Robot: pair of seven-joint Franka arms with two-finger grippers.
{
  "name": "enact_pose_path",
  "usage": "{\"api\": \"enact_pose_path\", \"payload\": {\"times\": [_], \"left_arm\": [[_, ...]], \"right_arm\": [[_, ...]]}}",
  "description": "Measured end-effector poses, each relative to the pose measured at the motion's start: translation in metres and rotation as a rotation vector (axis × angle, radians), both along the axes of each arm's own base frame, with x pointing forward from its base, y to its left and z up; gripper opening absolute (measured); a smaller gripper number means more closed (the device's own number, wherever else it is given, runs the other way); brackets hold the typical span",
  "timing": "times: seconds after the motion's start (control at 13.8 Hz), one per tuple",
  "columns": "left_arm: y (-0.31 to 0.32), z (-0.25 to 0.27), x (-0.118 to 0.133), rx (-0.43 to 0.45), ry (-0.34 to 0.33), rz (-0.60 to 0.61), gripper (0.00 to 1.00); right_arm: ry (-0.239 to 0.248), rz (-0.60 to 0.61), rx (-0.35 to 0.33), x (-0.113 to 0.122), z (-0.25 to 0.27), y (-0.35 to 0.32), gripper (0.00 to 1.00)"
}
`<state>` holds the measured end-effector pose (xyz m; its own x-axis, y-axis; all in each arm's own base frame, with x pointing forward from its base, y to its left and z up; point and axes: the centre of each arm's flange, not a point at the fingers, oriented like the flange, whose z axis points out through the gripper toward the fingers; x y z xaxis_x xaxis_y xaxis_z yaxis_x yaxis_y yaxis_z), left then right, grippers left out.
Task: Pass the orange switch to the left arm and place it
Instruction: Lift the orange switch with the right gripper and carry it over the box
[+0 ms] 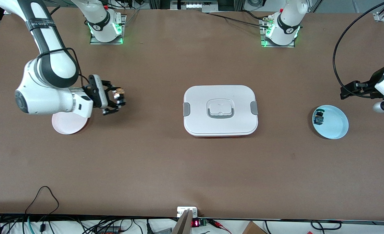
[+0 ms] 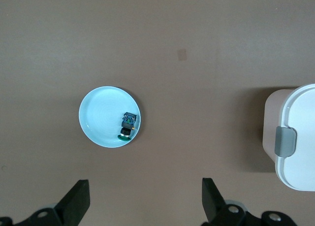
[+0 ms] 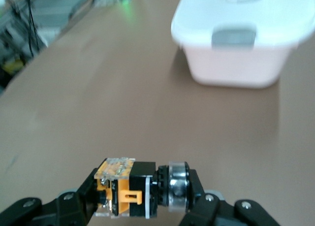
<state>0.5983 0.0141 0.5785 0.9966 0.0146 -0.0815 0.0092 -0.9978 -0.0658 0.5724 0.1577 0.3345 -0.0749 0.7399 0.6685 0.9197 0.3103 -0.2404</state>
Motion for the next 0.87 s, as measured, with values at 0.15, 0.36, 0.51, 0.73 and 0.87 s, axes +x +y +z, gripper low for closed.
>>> {"api": "enact_pose_path", "payload": {"times": [0.15,0.36,0.51,0.73,0.87], "left_arm": [[0.0,0.0,0.0,0.0,0.001,0.001,1.0],[0.001,0.0,-0.001,0.0,0.009,0.004,1.0],[0.004,-0.004,-0.005,0.001,0.046,0.013,1.0],[0.003,-0.009,-0.013,0.0,0.114,0.013,1.0],[-0.002,-0.012,-0.015,-0.001,0.136,0.006,1.0]], "right_arm": [[0.028,-0.035,0.105,-0.004,0.004,0.033,0.72],[0.07,-0.105,0.296,-0.008,0.025,0.086,0.72],[0.087,-0.147,0.413,-0.008,0.047,0.117,0.72],[0.128,-0.231,0.568,-0.011,0.069,0.156,0.72],[0.15,-0.287,0.628,-0.016,0.075,0.18,0.72]]}}
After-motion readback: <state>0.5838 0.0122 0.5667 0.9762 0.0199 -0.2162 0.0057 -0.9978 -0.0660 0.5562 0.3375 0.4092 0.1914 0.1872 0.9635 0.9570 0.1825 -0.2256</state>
